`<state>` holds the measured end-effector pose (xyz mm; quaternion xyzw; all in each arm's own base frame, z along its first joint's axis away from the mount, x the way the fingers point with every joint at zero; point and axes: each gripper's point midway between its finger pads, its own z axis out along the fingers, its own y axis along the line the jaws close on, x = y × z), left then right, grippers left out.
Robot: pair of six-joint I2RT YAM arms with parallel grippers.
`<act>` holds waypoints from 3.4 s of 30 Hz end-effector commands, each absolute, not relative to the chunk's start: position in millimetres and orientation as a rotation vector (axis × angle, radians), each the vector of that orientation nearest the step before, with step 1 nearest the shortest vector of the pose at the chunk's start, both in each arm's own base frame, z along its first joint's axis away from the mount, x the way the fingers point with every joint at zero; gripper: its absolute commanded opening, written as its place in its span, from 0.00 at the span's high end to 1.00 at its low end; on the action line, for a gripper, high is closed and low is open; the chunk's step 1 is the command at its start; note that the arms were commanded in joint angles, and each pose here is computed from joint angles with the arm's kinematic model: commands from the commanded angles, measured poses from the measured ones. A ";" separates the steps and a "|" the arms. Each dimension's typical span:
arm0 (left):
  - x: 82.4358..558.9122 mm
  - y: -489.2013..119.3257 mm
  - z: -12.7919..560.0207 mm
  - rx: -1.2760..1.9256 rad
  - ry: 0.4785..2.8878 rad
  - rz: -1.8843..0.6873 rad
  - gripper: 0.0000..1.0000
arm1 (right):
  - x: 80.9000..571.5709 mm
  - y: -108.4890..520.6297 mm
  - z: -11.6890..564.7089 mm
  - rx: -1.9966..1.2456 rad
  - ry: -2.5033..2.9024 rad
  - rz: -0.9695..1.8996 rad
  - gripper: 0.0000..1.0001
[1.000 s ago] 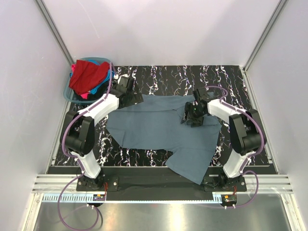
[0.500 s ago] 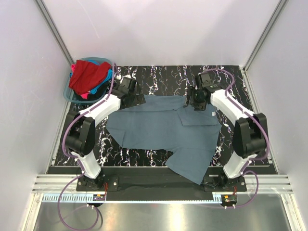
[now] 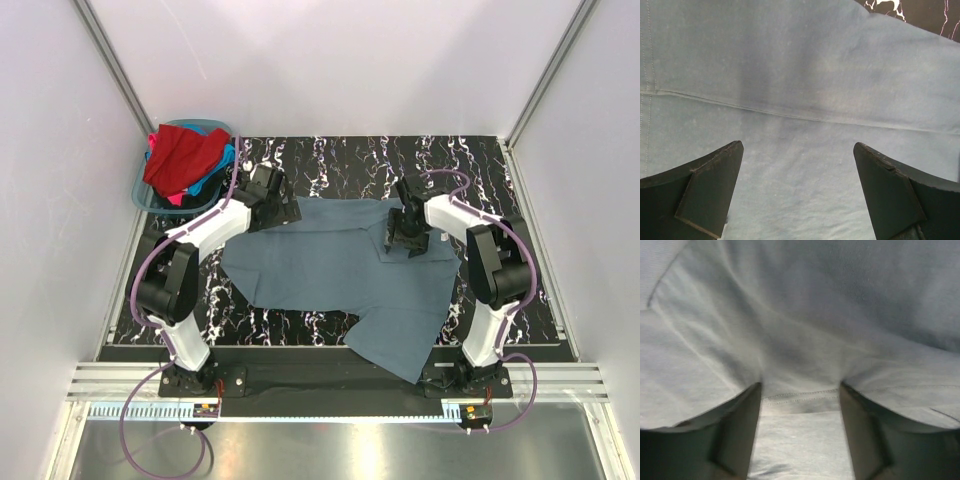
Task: Fold and stack the t-shirts
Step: Fold the tshirt
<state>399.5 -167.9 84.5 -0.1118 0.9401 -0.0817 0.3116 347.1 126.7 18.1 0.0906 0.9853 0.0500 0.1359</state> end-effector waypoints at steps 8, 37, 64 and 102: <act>453.8 -158.8 132.6 -0.287 2.374 -0.214 0.01 | 425.5 117.3 133.4 0.237 2.550 0.112 0.00; 505.1 -113.0 36.7 -0.521 2.548 -0.180 0.01 | 505.6 28.7 4.8 0.562 2.673 -0.057 0.00; 602.0 -161.1 105.7 -0.324 2.366 -0.481 0.01 | 621.5 35.1 108.0 0.343 2.406 0.264 0.00; 385.6 -170.7 46.5 -0.139 2.597 0.224 0.28 | 336.2 27.8 131.7 0.675 2.538 0.211 0.00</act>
